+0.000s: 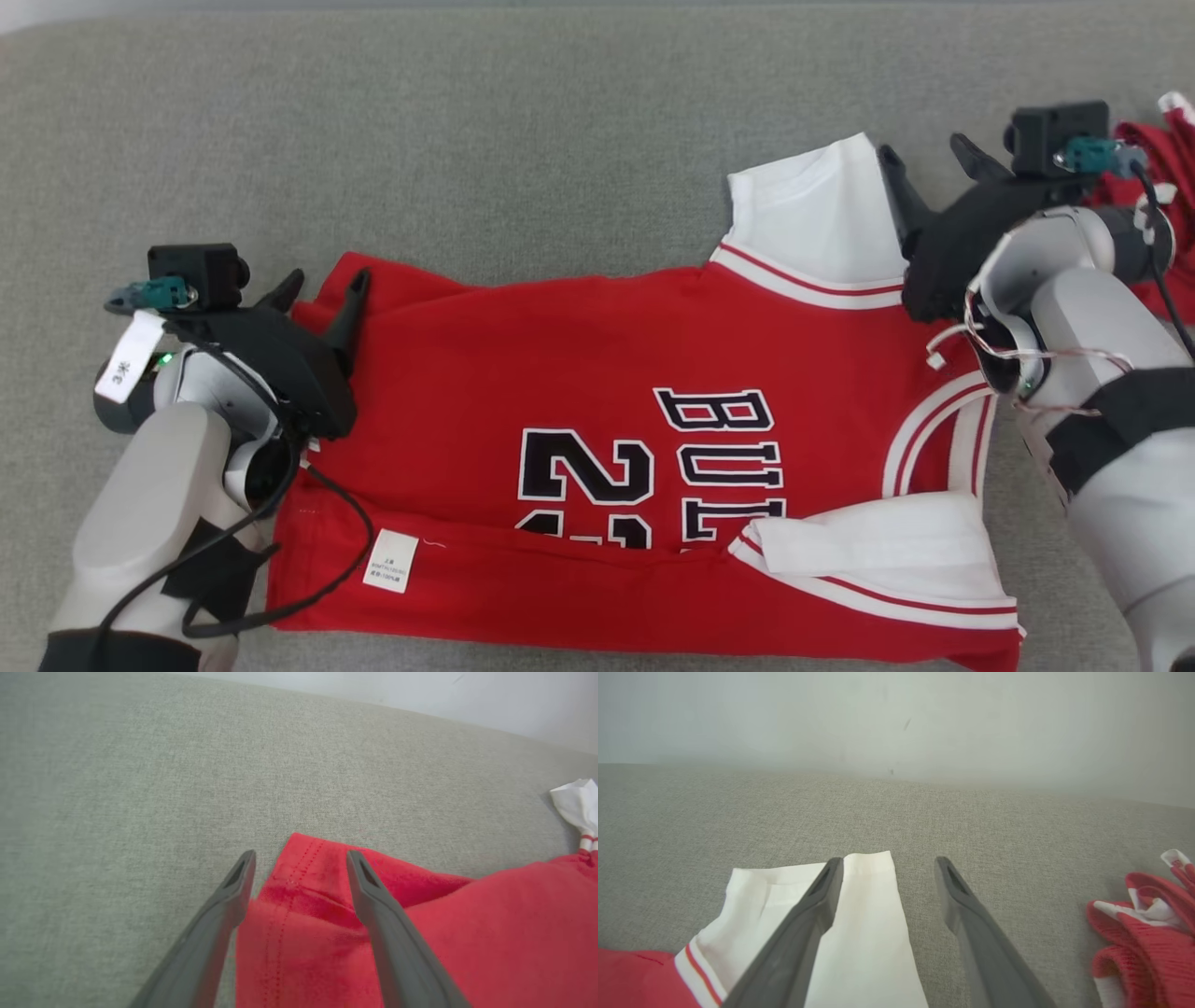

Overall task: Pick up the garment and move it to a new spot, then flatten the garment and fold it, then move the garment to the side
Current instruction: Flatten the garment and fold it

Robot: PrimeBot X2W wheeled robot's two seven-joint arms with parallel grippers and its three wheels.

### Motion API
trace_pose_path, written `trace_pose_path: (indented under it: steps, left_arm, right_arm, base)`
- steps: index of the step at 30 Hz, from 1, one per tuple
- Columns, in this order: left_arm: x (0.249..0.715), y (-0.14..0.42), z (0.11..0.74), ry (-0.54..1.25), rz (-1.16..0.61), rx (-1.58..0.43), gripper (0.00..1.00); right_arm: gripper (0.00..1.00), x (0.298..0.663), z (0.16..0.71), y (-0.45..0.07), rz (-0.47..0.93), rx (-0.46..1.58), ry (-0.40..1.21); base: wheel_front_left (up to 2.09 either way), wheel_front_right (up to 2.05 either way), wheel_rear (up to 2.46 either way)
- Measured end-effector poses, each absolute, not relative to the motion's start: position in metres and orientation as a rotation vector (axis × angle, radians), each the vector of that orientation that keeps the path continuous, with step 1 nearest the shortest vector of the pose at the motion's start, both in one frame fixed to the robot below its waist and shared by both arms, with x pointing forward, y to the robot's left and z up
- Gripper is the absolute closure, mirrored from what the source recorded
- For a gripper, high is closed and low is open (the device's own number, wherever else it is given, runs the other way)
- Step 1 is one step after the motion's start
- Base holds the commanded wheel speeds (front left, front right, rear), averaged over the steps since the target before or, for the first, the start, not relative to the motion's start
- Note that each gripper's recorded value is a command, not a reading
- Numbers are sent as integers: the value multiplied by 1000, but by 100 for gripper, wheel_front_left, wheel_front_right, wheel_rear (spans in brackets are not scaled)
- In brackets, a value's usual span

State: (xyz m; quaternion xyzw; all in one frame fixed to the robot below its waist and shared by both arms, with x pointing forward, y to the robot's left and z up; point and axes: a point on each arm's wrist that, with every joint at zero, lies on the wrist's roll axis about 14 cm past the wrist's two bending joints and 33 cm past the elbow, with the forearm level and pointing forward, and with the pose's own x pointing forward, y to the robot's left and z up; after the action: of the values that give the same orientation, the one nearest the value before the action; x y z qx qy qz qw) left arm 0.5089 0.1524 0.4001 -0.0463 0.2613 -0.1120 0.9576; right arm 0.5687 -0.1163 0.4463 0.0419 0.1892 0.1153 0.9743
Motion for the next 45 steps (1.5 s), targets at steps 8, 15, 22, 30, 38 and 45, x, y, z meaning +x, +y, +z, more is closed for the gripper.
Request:
trace_pose_path:
  steps: [8, 15, 22, 30, 38, 45]
  left_arm:
    - [515, 165, 380, 602, -195, -90, 0]
    - [523, 154, 370, 633, -218, -106, 24]
    - [524, 148, 367, 672, -226, -155, 100]
    - [522, 147, 366, 682, -229, -183, 100]
    - [524, 149, 378, 636, -226, -194, 100]
    - [539, 157, 407, 519, -211, -193, 100]
  right_arm:
    - [0, 580, 425, -99, 265, 37, 443]
    - [0, 584, 396, -108, 243, -12, 527]
    - [100, 591, 388, -98, 256, -27, 552]
    - [100, 594, 387, -94, 269, -49, 526]
    - [100, 606, 416, -100, 265, -36, 406]
    - [100, 616, 454, -107, 256, -13, 270]
  base:
    - [0, 0, 0]
    - [0, 0, 0]
    - [0, 0, 0]
    - [0, 0, 0]
    - [0, 0, 0]
    - [0, 0, 0]
